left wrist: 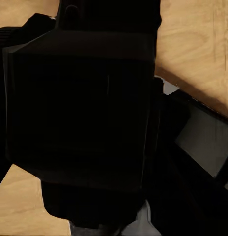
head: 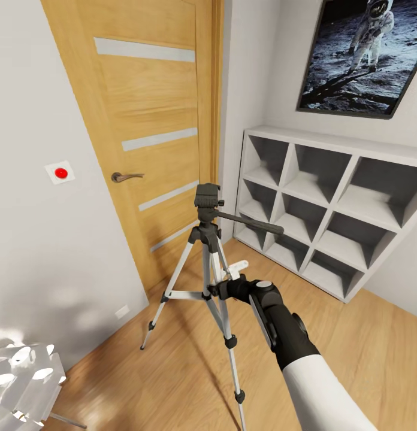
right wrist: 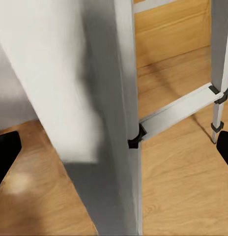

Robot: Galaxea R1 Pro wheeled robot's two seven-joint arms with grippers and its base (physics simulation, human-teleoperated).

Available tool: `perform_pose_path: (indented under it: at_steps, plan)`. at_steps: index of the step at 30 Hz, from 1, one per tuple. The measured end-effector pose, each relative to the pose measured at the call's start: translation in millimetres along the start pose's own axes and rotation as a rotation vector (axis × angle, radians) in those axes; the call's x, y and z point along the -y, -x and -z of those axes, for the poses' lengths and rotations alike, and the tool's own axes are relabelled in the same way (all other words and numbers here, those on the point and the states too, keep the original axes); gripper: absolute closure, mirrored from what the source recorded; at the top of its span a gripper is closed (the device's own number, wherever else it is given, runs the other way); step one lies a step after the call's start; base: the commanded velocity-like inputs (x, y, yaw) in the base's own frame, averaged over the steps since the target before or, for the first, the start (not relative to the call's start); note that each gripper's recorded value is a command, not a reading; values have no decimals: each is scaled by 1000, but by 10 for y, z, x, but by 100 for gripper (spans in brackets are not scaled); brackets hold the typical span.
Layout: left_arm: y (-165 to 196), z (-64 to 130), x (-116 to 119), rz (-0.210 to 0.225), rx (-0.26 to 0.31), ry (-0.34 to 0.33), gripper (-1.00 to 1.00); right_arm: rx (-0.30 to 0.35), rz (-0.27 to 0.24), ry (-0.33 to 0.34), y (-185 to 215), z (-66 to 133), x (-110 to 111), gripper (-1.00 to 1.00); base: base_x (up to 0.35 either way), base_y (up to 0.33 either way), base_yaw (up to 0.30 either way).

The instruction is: Attach the digital camera to the camera tripod in the bedroom.

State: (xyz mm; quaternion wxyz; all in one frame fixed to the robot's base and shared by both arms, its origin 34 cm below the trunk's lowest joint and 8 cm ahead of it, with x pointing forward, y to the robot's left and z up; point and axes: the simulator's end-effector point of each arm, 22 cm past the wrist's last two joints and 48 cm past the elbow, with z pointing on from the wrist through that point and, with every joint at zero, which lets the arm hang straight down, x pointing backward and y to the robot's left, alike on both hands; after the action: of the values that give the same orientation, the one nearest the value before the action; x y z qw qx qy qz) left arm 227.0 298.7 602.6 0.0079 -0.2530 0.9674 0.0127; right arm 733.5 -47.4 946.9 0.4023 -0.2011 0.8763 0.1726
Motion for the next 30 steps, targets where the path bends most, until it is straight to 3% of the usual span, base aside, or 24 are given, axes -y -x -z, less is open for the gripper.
perform_pose_path:
  at_steps: [2,4,12,20,27,28,30]
  plan:
    - [50,0,187,-7,1,-34,100,-3,5,-3,10,17,6,-100,0,0,0]
    - [-87,-2,181,-11,-12,-35,100,-7,11,-9,22,34,20,-100,0,0,0]
    - [-161,12,-176,-66,-22,0,100,-8,27,-30,107,107,71,-100,0,0,0]
    - [-236,52,-621,-80,-52,75,100,18,29,-32,205,146,80,-100,0,0,0]
    - [139,83,-795,-77,-18,123,100,26,30,-21,220,144,57,-100,0,0,0]
    - [183,91,-827,-77,-15,130,100,26,31,-20,222,144,56,100,0,0,0]
    - [282,106,-885,-77,-6,145,100,27,30,-16,223,142,43,100,0,0,0]
